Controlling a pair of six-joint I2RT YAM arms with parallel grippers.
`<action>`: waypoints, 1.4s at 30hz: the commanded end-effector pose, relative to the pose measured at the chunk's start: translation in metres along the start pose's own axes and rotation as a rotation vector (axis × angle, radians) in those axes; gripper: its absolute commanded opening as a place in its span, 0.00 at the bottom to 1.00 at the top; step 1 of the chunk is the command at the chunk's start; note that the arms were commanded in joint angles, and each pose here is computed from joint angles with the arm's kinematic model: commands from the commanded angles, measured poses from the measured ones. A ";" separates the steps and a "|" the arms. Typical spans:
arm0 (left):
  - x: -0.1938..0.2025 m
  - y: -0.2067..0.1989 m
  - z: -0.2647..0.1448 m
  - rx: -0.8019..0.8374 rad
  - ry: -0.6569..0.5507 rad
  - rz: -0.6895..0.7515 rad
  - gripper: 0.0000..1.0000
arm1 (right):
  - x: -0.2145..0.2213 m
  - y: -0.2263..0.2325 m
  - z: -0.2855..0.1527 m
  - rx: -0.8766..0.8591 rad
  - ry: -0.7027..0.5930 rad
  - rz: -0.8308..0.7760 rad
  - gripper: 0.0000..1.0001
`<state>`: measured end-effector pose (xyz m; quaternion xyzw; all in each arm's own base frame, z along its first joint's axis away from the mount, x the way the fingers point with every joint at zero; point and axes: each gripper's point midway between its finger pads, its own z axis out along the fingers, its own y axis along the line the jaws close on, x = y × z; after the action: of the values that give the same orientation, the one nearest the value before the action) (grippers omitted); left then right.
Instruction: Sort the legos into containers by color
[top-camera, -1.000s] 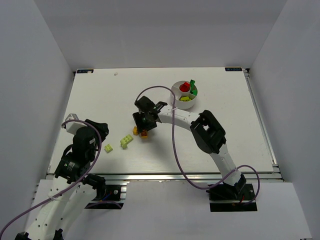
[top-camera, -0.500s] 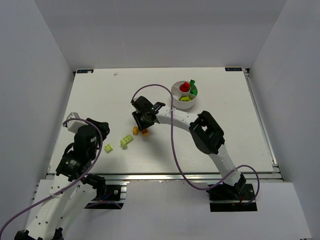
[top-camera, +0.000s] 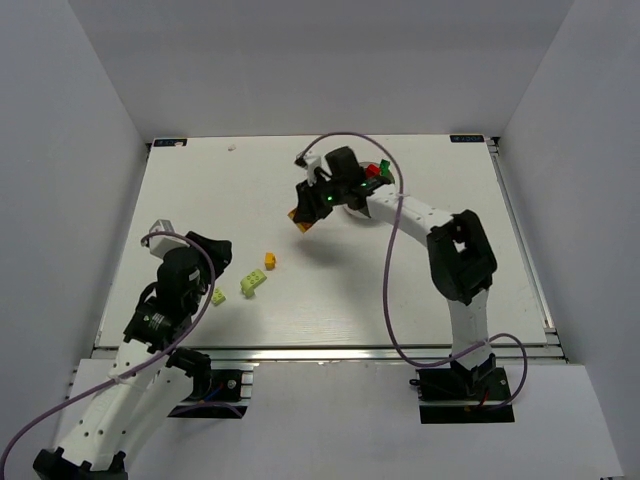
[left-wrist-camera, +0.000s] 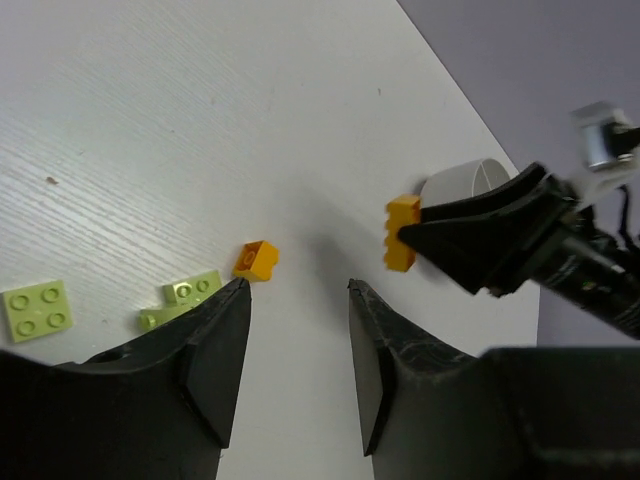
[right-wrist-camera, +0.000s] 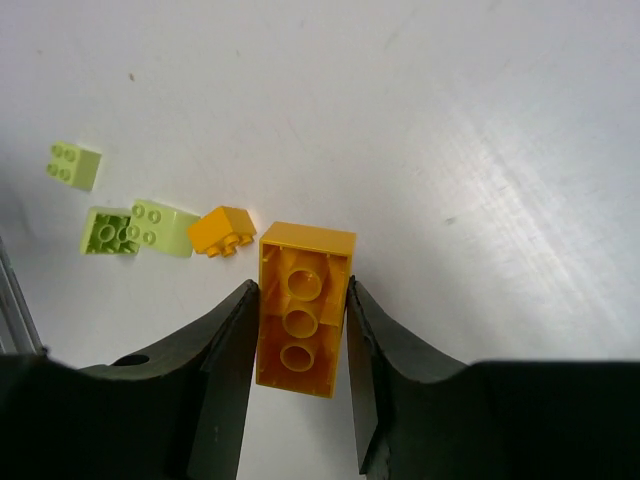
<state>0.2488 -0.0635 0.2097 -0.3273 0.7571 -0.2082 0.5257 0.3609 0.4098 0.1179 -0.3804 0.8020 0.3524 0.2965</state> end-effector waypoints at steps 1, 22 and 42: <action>0.003 -0.029 0.005 0.125 0.025 -0.006 0.56 | -0.054 0.023 -0.045 -0.167 -0.191 -0.243 0.00; 0.049 -0.159 0.068 0.522 0.307 -0.022 0.87 | -0.067 -0.015 -0.124 -0.239 -0.330 -0.704 0.00; 0.099 -0.198 0.089 0.740 0.548 -0.044 0.76 | -0.050 0.002 -0.132 -0.278 -0.324 -0.760 0.00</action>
<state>0.3640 -0.2643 0.2040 -0.1027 0.7720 -0.5190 0.3521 0.3695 0.3241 0.2172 -0.6148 0.5191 0.3709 0.4638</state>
